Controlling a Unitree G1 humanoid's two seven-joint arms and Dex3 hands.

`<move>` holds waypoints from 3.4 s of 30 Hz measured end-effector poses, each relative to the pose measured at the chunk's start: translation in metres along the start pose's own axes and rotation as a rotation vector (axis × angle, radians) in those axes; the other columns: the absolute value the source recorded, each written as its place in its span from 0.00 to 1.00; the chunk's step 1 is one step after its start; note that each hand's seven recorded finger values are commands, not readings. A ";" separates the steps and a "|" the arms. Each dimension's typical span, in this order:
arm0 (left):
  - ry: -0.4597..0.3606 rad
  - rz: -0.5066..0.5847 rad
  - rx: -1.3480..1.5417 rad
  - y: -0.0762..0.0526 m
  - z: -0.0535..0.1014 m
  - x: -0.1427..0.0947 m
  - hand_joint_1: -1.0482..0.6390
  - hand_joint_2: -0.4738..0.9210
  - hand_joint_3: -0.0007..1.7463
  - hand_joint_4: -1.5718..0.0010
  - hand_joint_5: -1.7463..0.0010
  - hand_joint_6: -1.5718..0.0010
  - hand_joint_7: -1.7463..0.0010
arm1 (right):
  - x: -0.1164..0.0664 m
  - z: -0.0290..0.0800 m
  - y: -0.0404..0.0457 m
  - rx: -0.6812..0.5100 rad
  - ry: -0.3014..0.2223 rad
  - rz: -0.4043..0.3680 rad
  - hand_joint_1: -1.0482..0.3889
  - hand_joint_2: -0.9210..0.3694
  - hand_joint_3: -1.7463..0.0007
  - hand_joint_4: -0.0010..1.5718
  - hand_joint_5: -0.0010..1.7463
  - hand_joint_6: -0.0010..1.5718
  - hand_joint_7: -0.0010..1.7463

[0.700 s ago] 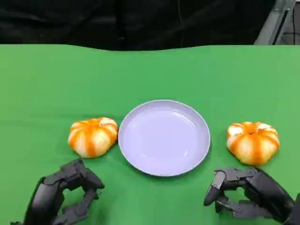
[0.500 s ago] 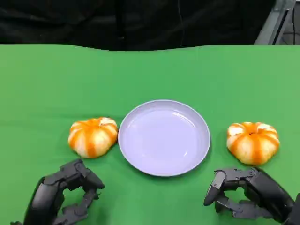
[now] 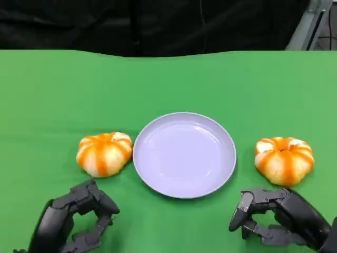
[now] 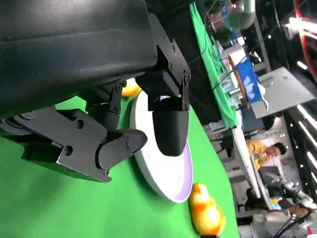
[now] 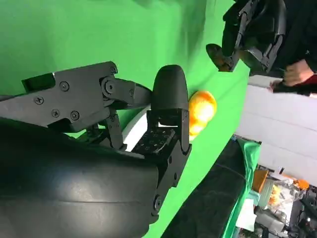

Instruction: Grasp the bread from the table and place it into the plate.

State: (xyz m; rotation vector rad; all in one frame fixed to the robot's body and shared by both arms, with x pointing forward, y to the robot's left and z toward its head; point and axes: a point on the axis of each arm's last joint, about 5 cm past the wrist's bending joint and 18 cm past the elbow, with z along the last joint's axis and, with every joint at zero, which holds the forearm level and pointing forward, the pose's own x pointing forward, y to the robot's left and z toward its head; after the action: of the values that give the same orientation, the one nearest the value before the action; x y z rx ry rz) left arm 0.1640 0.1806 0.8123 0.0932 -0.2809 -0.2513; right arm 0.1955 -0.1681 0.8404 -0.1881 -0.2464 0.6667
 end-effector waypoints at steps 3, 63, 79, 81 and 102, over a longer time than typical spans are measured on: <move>0.000 0.000 0.000 0.000 0.000 0.000 0.59 0.89 0.40 0.58 0.14 0.51 0.35 | 0.000 0.000 0.0000 0.000 0.000 0.000 0.67 0.00 0.73 0.46 0.89 0.54 0.59; -0.132 0.026 0.615 0.045 0.037 0.069 0.21 1.00 0.05 0.62 1.00 0.65 0.99 | 0.003 0.001 0.0008 -0.004 -0.005 -0.009 0.68 0.04 0.69 0.46 0.90 0.52 0.61; -0.063 -0.101 0.846 0.036 0.028 0.080 0.13 1.00 0.04 0.62 1.00 0.65 1.00 | 0.003 0.001 0.0011 -0.005 -0.003 -0.013 0.67 0.04 0.69 0.46 0.90 0.53 0.62; -0.051 -0.111 0.857 0.035 0.027 0.082 0.12 1.00 0.04 0.63 1.00 0.66 1.00 | 0.003 0.001 0.0013 -0.008 -0.001 -0.011 0.67 0.04 0.68 0.46 0.90 0.52 0.62; 0.105 -0.209 0.942 0.029 0.012 0.095 0.09 1.00 0.11 0.65 1.00 0.66 1.00 | 0.003 0.003 0.0015 -0.020 -0.012 -0.011 0.68 0.04 0.68 0.46 0.89 0.53 0.62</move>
State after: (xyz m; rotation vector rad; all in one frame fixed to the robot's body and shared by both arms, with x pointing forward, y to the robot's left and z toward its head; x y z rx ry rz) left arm 0.2554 0.1834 0.8520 1.0685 -0.2654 -0.3030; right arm 0.1964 -0.1646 0.8432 -0.2014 -0.2658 0.6547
